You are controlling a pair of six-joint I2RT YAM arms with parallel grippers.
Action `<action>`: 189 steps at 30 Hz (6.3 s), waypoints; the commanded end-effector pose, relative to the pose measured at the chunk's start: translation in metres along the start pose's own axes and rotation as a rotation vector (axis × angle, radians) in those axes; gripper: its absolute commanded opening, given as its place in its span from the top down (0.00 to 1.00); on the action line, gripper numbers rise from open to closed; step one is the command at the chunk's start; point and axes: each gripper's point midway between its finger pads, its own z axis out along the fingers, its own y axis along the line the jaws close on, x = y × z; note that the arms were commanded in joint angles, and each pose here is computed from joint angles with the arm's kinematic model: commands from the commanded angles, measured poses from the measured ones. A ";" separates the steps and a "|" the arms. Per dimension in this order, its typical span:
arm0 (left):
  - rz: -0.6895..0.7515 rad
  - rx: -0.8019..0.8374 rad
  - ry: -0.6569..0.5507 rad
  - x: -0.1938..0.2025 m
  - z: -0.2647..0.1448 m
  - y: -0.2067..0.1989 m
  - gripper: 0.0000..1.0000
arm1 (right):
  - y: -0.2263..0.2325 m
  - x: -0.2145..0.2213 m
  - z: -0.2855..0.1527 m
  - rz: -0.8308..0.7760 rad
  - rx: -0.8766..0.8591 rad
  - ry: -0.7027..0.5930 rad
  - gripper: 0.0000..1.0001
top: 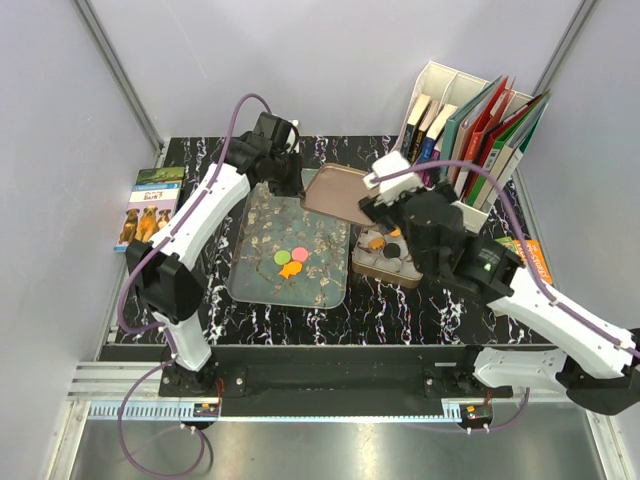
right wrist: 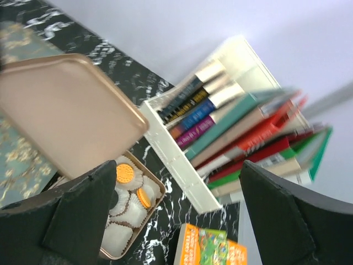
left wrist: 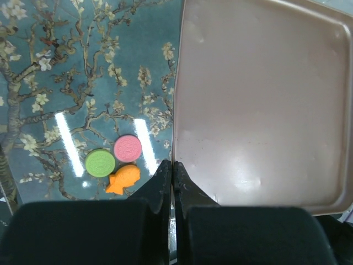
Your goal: Pack the cookies
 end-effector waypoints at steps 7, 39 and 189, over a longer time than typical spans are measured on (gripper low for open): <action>0.040 -0.021 -0.068 -0.015 -0.015 0.002 1.00 | 0.123 0.015 -0.003 -0.379 -0.291 -0.041 0.00; 0.049 0.017 -0.125 0.009 -0.049 -0.005 1.00 | 0.204 0.059 0.052 -0.428 -0.323 0.067 0.08; -0.131 1.023 -0.521 0.007 -0.054 -0.149 1.00 | 0.004 0.089 0.036 1.550 -0.640 0.004 0.79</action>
